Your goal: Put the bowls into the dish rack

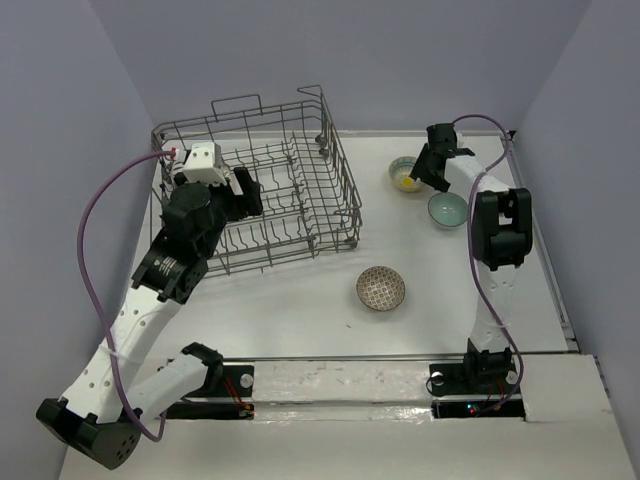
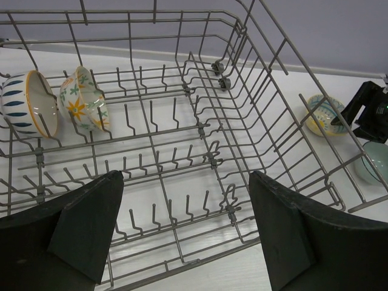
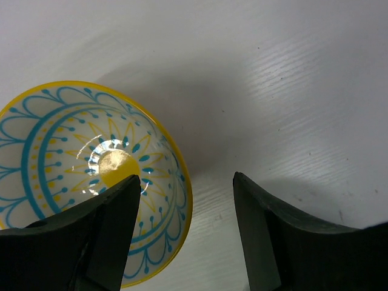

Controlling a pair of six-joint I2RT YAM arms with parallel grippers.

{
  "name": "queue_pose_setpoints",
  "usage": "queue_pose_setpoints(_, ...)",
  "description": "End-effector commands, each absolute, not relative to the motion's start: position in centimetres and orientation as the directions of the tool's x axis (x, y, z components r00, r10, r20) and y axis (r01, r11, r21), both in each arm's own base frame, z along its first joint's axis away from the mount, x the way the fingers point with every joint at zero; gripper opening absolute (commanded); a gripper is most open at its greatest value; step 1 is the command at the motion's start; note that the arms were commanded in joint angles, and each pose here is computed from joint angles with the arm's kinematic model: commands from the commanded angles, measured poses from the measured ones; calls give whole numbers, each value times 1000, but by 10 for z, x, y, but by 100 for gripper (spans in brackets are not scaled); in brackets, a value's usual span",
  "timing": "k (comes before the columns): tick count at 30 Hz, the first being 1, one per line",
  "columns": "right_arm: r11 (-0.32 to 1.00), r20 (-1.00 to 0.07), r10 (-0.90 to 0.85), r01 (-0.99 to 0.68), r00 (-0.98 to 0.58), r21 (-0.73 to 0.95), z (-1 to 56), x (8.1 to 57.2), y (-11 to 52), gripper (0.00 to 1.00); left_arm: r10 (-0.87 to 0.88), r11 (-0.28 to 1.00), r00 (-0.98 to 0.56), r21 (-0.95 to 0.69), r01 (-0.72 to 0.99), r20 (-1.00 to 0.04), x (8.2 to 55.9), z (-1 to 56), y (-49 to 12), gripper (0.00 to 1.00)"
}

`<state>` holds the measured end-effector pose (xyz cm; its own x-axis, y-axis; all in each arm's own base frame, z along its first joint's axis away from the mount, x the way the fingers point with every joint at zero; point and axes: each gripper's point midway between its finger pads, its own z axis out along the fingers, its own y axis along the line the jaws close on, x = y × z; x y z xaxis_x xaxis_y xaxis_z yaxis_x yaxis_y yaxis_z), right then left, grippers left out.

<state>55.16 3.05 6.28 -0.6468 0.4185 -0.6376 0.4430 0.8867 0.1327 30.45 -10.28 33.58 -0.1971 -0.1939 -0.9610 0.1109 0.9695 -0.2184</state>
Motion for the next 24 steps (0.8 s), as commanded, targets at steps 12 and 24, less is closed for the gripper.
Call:
queue_pose_setpoints(12,887,-640,447,404,-626,225,60,568,42,22,-202,973,-167,-218,83,-965,313,337,-100,93)
queue_pose_setpoints(24,865,-749,458,434,-480,251,158,542,23,1,-244,962,-185,-261,75,-952,320,346,-107,93)
